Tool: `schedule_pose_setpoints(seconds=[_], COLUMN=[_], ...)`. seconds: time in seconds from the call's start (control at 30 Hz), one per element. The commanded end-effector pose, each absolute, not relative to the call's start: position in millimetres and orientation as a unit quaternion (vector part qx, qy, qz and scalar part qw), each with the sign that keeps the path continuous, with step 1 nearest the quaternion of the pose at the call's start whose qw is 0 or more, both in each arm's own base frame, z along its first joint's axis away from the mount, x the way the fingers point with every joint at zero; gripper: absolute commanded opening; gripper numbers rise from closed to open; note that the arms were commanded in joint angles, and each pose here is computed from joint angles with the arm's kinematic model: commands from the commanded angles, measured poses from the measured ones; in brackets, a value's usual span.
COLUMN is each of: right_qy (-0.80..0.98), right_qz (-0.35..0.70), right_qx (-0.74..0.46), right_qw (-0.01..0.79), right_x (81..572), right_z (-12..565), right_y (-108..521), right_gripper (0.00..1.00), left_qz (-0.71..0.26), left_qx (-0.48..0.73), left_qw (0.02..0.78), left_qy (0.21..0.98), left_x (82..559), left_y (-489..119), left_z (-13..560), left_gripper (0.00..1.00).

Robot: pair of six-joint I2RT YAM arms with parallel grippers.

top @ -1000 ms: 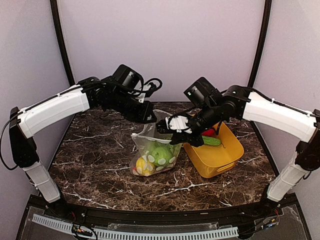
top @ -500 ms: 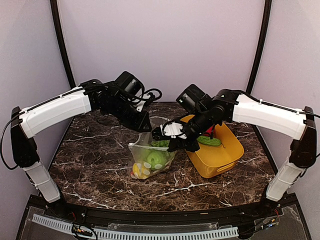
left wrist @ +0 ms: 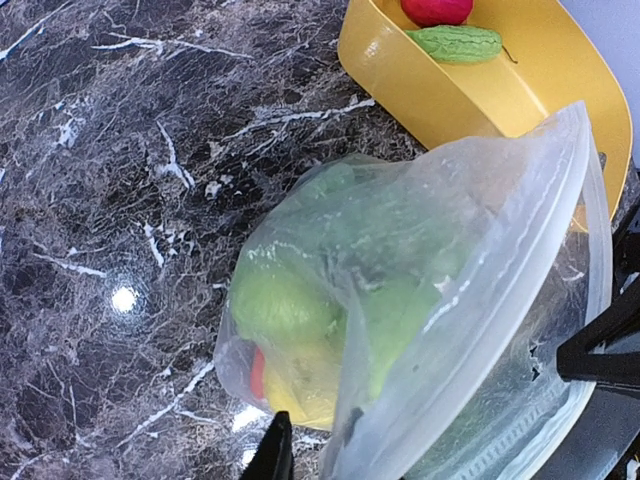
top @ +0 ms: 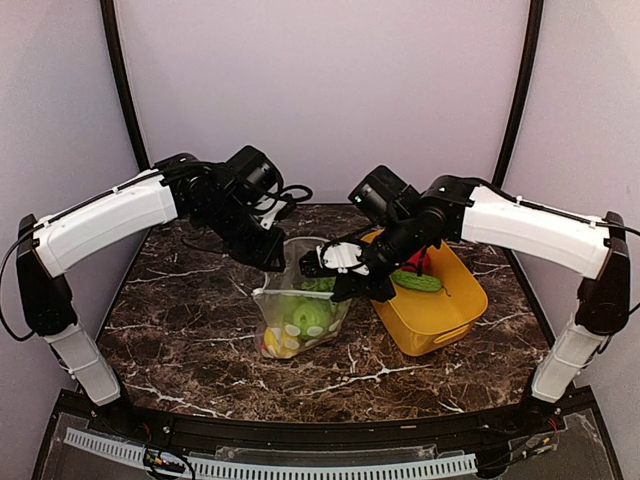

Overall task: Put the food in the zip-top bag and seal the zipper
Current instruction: Adjust the zipper food storage bag at the center of the board, then pick up the fake vegetable from the bin.

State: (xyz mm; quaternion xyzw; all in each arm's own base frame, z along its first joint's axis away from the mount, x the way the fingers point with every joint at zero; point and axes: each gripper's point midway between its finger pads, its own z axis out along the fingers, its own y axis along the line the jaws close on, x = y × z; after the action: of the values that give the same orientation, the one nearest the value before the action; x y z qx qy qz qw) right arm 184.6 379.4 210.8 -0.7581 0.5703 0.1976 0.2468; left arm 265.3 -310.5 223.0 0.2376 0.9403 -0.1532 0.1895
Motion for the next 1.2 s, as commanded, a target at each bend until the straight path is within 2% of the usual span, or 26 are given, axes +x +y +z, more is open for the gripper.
schedule_pose_setpoints(seconds=[0.0,0.07,0.27,0.4,0.47,0.53,0.63,0.77,0.9,1.0,1.17], right_qy=[0.567,0.568,0.57,0.568,0.567,0.57,0.582,0.63,0.673,0.709,0.766], right_qz=[0.205,0.205,0.204,0.217,0.216,0.219,0.235,0.236,0.239,0.213,0.164], right_qx=[-0.757,-0.757,-0.755,-0.753,-0.752,-0.742,-0.714,-0.659,-0.61,-0.581,-0.556], right_qw=[0.252,0.251,0.251,0.253,0.259,0.279,0.31,0.338,0.344,0.338,0.277], right_x=[182.0,182.1,181.6,176.3,175.2,178.8,191.2,229.7,266.1,293.6,321.9], right_z=[219.2,218.7,219.0,233.0,244.9,260.8,283.6,290.5,279.5,256.2,197.4], right_y=[387.6,387.6,386.9,384.9,374.8,361.4,338.4,305.9,273.0,247.5,215.0], right_gripper=[0.03,0.02,0.06,0.17,0.24,0.37,0.45,0.47,0.45,0.41,0.37], left_qz=[-0.143,-0.136,-0.141,-0.149,-0.15,-0.148,-0.145,-0.154,-0.156,-0.159,-0.171], left_qx=[0.229,0.226,0.231,0.236,0.237,0.237,0.234,0.23,0.232,0.232,0.23], left_qw=[0.187,0.184,0.192,0.205,0.206,0.203,0.197,0.205,0.207,0.208,0.214], left_qy=[0.944,0.947,0.943,0.938,0.938,0.938,0.941,0.939,0.938,0.937,0.934], left_x=[254.2,254.5,256.1,259.3,259.9,258.8,256.6,258.9,260.2,260.4,260.2], left_y=[-291.3,-289.3,-291.0,-295.2,-296.1,-295.1,-292.5,-296.2,-298.4,-299.4,-302.1], left_z=[239.8,239.0,248.6,254.3,254.0,252.0,243.4,241.9,240.9,241.0,240.6], left_gripper=[0.13,0.07,0.01,0.01,0.01,0.01,0.01,0.01,0.01,0.01,0.01])
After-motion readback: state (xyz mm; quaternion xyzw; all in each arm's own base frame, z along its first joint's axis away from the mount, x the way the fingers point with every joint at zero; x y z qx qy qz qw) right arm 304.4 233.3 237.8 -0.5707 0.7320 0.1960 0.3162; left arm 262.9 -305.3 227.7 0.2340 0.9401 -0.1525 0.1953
